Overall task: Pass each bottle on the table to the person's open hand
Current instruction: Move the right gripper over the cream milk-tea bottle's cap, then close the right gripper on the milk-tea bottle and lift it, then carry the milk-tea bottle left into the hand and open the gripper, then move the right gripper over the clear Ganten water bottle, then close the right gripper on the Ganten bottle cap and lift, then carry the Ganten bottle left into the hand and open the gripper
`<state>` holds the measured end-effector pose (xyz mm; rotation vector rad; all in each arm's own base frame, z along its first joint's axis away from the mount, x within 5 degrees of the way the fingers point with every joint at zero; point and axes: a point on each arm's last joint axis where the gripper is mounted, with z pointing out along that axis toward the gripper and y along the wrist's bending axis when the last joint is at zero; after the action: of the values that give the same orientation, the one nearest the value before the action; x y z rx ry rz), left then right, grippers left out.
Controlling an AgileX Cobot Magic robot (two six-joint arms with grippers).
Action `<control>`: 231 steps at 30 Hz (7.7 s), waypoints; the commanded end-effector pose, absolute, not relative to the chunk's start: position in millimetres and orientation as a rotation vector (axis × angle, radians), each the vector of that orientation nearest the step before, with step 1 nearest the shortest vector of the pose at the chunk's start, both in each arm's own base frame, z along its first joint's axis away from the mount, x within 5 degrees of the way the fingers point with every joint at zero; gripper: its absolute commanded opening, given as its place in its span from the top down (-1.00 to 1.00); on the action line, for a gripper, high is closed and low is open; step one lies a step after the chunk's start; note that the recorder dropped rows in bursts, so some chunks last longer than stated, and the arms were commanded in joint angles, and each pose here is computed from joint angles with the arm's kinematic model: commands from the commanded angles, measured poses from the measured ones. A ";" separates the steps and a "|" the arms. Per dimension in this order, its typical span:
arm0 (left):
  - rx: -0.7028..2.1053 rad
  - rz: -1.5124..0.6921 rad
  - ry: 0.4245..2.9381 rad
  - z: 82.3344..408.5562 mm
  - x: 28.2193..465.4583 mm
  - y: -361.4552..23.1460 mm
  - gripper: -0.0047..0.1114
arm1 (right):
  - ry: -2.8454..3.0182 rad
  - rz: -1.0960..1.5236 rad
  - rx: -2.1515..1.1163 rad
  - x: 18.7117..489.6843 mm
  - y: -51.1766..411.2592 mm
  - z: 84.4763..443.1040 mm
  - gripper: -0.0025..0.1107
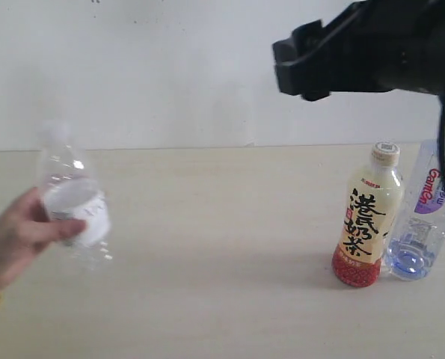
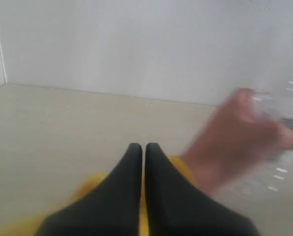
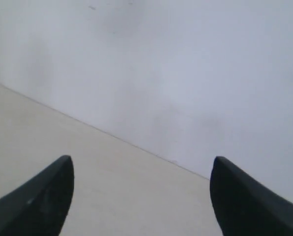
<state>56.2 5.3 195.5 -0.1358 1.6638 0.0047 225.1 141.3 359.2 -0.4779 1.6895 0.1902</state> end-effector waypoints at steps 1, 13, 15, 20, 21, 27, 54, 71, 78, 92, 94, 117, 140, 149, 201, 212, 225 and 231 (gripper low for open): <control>-0.136 0.010 1.657 197.0 55.8 5.5 0.85 | 1.750 0.034 -0.404 216.0 118.6 338.8 -0.32; -0.136 0.010 1.657 197.0 55.8 5.5 0.85 | 1.847 -0.008 -0.256 206.7 100.8 286.8 -0.32; -0.136 0.010 1.657 197.0 55.8 5.5 0.85 | 1.823 -0.030 -0.209 208.7 98.2 286.3 -0.32; -0.136 0.010 1.657 197.0 55.8 5.5 0.85 | 1.812 -0.032 -0.218 216.4 99.5 280.7 -0.32; -0.136 0.010 1.657 197.0 55.8 5.5 0.85 | 1.827 -0.026 -0.212 219.8 98.8 277.2 -0.32; -0.136 0.010 1.657 197.0 55.8 5.5 0.85 | 1.870 0.024 -0.174 236.7 90.7 263.5 -0.32; -0.136 0.010 1.657 197.0 55.8 5.5 0.85 | 1.858 -0.043 -0.121 258.4 93.7 238.7 -0.32; -0.136 0.010 1.657 197.0 55.8 5.5 0.85 | 1.874 -0.052 -0.077 264.6 94.5 226.9 -0.23; -0.136 0.010 1.657 197.0 55.8 5.5 0.85 | 1.882 -0.056 -0.067 267.1 95.1 221.4 -0.23; -0.136 0.010 1.657 197.0 55.8 5.5 0.85 | 1.889 -0.075 -0.088 266.7 94.7 221.1 0.96; -0.136 0.010 1.657 197.0 55.8 5.5 0.85 | 1.878 -0.069 -0.127 265.5 96.7 224.2 0.96; -0.136 0.010 1.657 197.0 55.8 5.5 0.85 | 1.623 0.610 -0.560 190.5 187.7 303.7 0.96; -0.136 0.010 1.657 197.0 55.8 5.5 0.85 | 1.542 0.183 -0.171 203.6 72.0 364.6 -0.47; -0.136 0.010 1.657 197.0 55.8 5.5 0.85 | 1.775 0.010 -0.014 231.6 12.6 327.2 -0.47; -0.136 0.010 1.657 197.0 55.8 5.5 0.85 | 1.860 0.098 -0.148 243.4 41.2 310.4 0.96; -0.136 0.010 1.657 197.0 55.8 5.5 0.85 | 1.911 0.373 -0.530 214.6 115.7 306.5 0.96; -0.136 0.010 1.657 197.0 55.8 5.5 0.85 | 1.788 0.507 -0.696 212.5 198.3 317.8 0.96; -0.136 0.010 1.657 197.0 55.8 5.5 0.85 | 1.757 0.493 -0.705 214.1 200.8 323.1 0.71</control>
<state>56.2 5.3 195.5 -0.1358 1.6638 0.0047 213.2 201.7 315.0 -0.7076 1.8030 0.5169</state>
